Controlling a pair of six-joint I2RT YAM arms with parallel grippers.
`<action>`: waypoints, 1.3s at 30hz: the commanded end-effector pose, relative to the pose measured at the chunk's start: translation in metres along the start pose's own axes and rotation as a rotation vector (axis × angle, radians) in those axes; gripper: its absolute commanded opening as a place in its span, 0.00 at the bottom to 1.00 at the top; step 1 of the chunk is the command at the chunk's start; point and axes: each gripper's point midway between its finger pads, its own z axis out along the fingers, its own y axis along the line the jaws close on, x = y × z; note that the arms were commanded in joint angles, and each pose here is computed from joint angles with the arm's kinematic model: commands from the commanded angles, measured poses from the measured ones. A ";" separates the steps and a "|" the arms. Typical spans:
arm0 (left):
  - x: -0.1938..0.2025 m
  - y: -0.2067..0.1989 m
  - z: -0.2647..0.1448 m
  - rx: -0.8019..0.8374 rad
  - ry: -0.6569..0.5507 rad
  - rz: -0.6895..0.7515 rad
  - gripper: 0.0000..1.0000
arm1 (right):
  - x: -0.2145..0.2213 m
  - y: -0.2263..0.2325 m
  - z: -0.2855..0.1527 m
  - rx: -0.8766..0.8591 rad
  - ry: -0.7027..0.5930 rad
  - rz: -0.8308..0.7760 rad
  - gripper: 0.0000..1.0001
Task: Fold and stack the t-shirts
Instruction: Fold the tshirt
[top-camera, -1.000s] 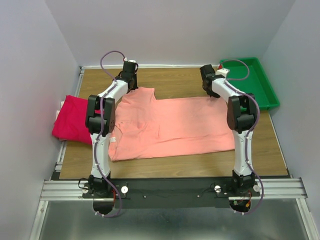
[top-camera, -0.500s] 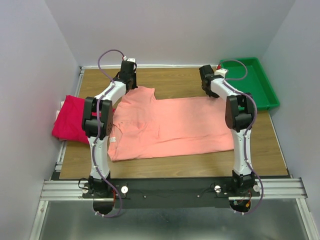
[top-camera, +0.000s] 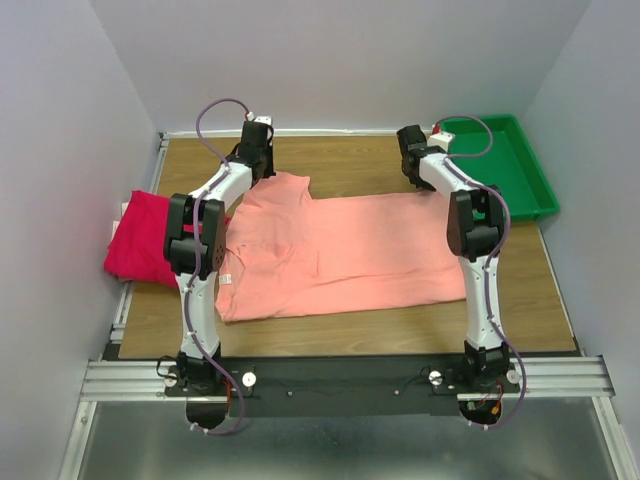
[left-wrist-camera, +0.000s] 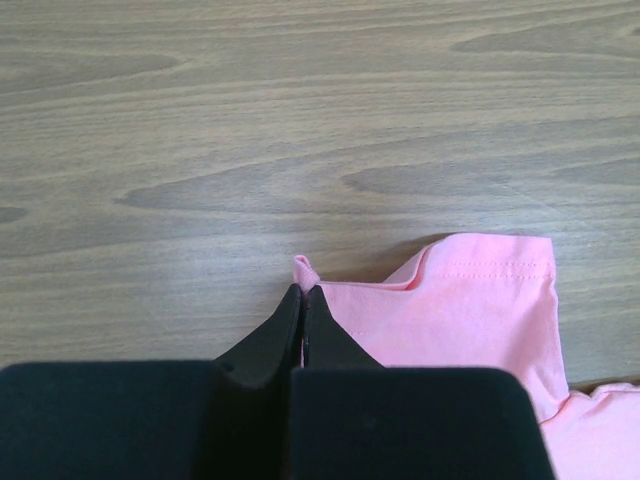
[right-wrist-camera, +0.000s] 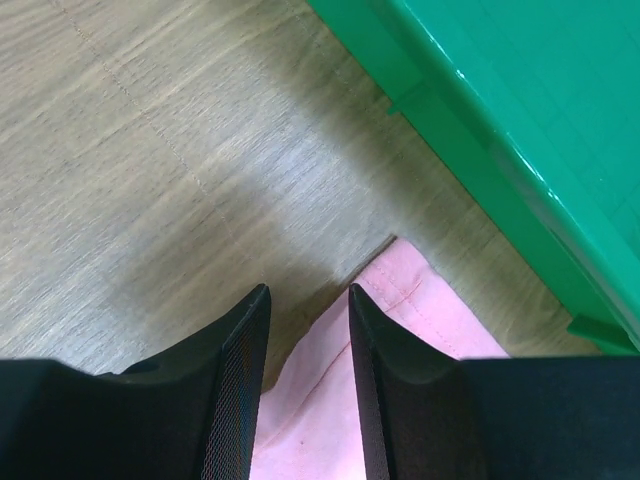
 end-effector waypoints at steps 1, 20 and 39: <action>-0.013 -0.007 -0.008 0.029 -0.034 0.015 0.00 | 0.027 0.003 0.012 0.013 0.061 -0.026 0.45; -0.014 -0.007 -0.010 0.029 -0.034 0.009 0.00 | 0.041 -0.023 -0.002 0.058 0.089 0.002 0.21; -0.012 -0.019 -0.055 0.112 -0.105 -0.003 0.00 | 0.031 -0.038 -0.033 0.012 0.074 0.023 0.01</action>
